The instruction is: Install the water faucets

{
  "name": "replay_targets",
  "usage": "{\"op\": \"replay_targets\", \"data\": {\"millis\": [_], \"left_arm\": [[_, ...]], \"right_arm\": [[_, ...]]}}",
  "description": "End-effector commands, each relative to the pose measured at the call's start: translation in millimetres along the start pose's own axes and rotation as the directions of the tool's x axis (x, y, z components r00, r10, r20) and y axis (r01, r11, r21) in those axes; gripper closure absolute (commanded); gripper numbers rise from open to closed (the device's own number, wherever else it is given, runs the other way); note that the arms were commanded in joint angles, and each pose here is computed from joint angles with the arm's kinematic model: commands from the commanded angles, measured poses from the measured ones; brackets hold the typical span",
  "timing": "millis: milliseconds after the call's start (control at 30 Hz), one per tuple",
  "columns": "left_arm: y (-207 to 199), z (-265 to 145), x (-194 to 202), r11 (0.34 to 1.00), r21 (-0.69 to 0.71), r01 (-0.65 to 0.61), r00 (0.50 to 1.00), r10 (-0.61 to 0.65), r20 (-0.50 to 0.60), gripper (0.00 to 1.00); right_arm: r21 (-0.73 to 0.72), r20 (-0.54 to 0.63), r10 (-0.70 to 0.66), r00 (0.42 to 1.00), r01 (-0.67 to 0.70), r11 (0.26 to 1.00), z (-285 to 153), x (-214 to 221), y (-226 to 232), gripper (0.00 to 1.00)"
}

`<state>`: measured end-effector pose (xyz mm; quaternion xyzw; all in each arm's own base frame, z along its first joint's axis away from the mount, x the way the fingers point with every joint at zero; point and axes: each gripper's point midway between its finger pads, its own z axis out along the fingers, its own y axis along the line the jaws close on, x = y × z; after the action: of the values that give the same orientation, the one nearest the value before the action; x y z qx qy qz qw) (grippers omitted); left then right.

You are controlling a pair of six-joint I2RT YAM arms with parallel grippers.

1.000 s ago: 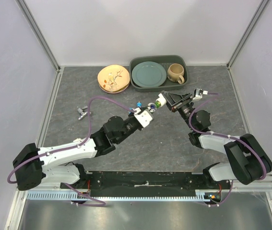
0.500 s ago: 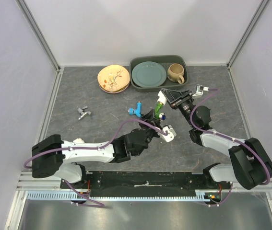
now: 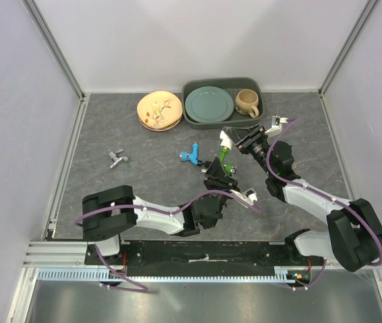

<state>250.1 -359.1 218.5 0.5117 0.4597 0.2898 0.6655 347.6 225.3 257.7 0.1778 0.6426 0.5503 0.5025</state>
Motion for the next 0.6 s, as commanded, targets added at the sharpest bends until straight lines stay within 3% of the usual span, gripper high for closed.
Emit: {"op": "replay_targets", "data": {"millis": [0, 233, 367, 567], "left_arm": [[4, 11, -15, 0.995, -0.025, -0.097, 0.993, 0.098, 0.063, 0.98], [3, 8, -10, 0.998, -0.035, -0.053, 0.997, 0.054, 0.056, 0.98], [5, 5, -8, 0.999, -0.047, 0.000, 0.998, 0.003, 0.057, 0.98], [8, 0, -6, 0.991, -0.019, 0.129, 0.989, -0.127, 0.077, 0.98]], "right_arm": [[-0.340, -0.188, -0.070, 0.980, 0.002, 0.941, -21, 37, 102, 0.99], [-0.346, -0.186, -0.071, 0.980, 0.003, 0.938, -22, 36, 104, 0.67], [-0.350, -0.188, -0.071, 0.979, 0.001, 0.937, -22, 37, 104, 0.36], [-0.367, -0.174, -0.066, 0.982, -0.003, 0.930, -23, 35, 107, 0.11]]}}
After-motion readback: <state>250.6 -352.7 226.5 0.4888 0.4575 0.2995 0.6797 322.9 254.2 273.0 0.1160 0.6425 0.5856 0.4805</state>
